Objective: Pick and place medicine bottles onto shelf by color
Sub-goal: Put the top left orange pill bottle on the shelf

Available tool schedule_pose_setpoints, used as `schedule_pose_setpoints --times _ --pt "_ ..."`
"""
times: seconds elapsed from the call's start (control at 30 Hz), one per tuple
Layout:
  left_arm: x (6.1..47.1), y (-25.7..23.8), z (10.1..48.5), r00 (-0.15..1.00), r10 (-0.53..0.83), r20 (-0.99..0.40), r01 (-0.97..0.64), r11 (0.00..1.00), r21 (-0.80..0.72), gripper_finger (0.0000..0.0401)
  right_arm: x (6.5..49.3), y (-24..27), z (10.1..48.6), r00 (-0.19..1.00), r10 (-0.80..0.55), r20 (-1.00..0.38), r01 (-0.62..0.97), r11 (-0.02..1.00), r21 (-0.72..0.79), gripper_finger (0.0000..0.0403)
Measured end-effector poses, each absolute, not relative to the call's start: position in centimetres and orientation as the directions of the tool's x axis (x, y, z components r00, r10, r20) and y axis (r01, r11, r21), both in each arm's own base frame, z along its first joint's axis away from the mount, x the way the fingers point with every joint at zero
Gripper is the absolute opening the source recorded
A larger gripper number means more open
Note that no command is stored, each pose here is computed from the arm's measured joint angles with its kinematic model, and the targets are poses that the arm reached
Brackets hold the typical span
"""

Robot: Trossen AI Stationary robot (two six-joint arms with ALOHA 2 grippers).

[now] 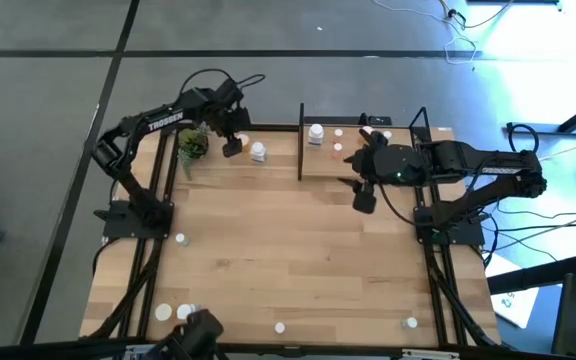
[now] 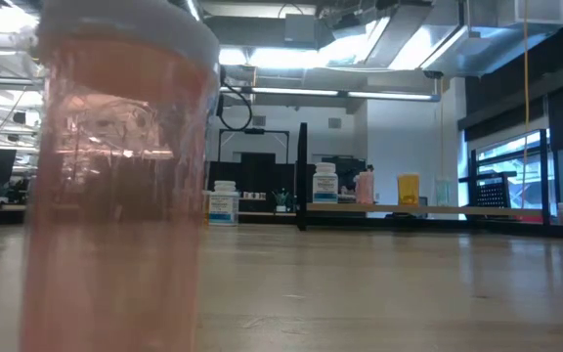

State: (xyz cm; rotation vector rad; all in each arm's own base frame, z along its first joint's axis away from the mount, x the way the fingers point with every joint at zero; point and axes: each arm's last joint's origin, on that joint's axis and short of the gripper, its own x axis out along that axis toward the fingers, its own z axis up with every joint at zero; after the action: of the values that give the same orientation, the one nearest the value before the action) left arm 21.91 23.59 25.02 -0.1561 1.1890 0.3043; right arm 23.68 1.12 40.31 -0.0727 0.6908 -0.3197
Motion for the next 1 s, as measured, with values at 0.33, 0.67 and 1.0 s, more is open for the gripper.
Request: schedule_pose_setpoints --times 0.33,0.67,1.0 --pt "22.6 25.0 23.1 0.330 0.153 -0.931 -0.309 0.950 0.047 0.0299 23.6 1.0 40.3 0.709 -0.372 -0.600 0.299 0.928 -0.222 0.0236" --pt "23.4 26.3 20.5 0.300 0.140 -0.943 -0.306 0.951 0.044 0.0299 23.6 0.9 40.3 0.706 -0.373 -0.602 0.297 0.928 -0.226 0.0236" --pt "23.4 26.9 19.8 0.261 0.188 -0.947 -0.323 0.941 0.098 0.0299 23.6 0.9 40.3 0.706 -0.373 -0.602 0.302 0.927 -0.221 0.0236"
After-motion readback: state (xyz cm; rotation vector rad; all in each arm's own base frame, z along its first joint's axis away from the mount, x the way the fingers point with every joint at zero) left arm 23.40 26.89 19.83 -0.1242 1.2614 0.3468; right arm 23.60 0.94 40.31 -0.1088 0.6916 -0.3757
